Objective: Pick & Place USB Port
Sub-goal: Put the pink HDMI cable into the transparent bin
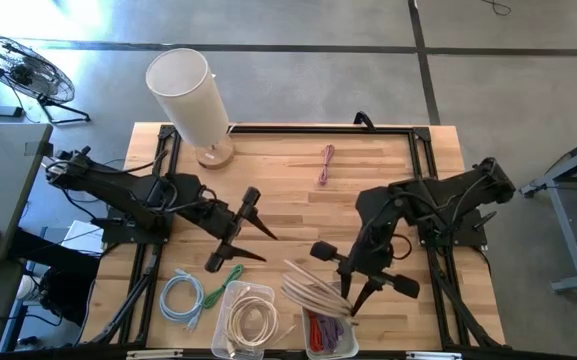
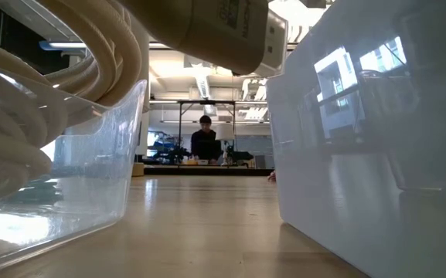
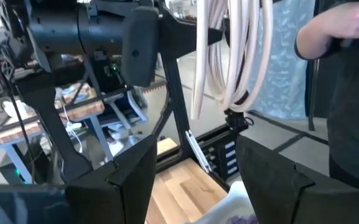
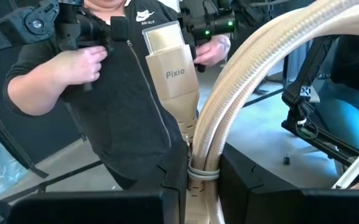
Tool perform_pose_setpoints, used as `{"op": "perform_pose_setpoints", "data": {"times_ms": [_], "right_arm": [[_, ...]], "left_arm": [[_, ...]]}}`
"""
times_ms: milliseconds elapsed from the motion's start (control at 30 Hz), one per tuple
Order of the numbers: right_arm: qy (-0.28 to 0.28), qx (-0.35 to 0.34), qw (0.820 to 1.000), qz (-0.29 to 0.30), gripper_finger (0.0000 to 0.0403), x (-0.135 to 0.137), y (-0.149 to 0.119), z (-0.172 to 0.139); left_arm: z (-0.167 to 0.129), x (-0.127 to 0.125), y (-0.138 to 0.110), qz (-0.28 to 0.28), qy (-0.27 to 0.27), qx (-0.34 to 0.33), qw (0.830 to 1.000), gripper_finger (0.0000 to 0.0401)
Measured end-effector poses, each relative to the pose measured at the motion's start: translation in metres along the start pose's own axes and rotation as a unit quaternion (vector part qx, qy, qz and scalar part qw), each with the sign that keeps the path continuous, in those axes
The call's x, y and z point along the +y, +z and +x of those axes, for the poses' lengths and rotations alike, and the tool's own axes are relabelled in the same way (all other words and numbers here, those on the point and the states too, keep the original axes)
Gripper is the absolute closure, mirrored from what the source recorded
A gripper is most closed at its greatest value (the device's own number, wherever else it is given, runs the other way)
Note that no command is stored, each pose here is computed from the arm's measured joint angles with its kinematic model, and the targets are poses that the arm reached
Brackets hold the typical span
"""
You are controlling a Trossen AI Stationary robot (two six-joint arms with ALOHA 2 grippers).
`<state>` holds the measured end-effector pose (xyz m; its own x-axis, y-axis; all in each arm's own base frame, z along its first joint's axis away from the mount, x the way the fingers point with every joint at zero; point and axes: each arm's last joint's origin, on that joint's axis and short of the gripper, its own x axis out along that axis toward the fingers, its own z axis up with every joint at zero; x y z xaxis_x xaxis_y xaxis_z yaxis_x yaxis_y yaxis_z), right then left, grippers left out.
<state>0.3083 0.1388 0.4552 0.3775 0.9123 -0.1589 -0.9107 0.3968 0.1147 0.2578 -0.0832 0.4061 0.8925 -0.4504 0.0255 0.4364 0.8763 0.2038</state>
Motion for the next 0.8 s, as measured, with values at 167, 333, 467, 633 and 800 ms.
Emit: {"op": "perform_pose_setpoints", "data": {"times_ms": [167,333,467,633,800], "right_arm": [[0.017,-0.01,1.0,-0.009,0.0355,-0.002,0.001,0.002],[0.038,-0.008,0.999,0.016,0.0355,-0.014,-0.006,0.009],[0.042,-0.006,0.999,0.018,0.0355,-0.018,-0.009,0.01],[0.045,-0.012,0.999,0.017,0.0355,-0.021,-0.007,0.007],[0.04,-0.013,0.999,0.017,0.0355,-0.023,-0.007,0.004]], "left_arm": [[0.004,0.006,-0.006,-0.021,-0.011,0.003,1.0,0.0185],[0.006,0.017,-0.011,-0.038,-0.023,0.002,0.999,0.0185],[0.01,0.02,-0.011,-0.033,-0.083,-0.025,0.996,0.0185],[0.014,0.016,-0.01,-0.022,-0.159,-0.057,0.985,0.0185],[0.016,0.016,-0.013,-0.025,-0.165,-0.052,0.985,0.0185]]}}
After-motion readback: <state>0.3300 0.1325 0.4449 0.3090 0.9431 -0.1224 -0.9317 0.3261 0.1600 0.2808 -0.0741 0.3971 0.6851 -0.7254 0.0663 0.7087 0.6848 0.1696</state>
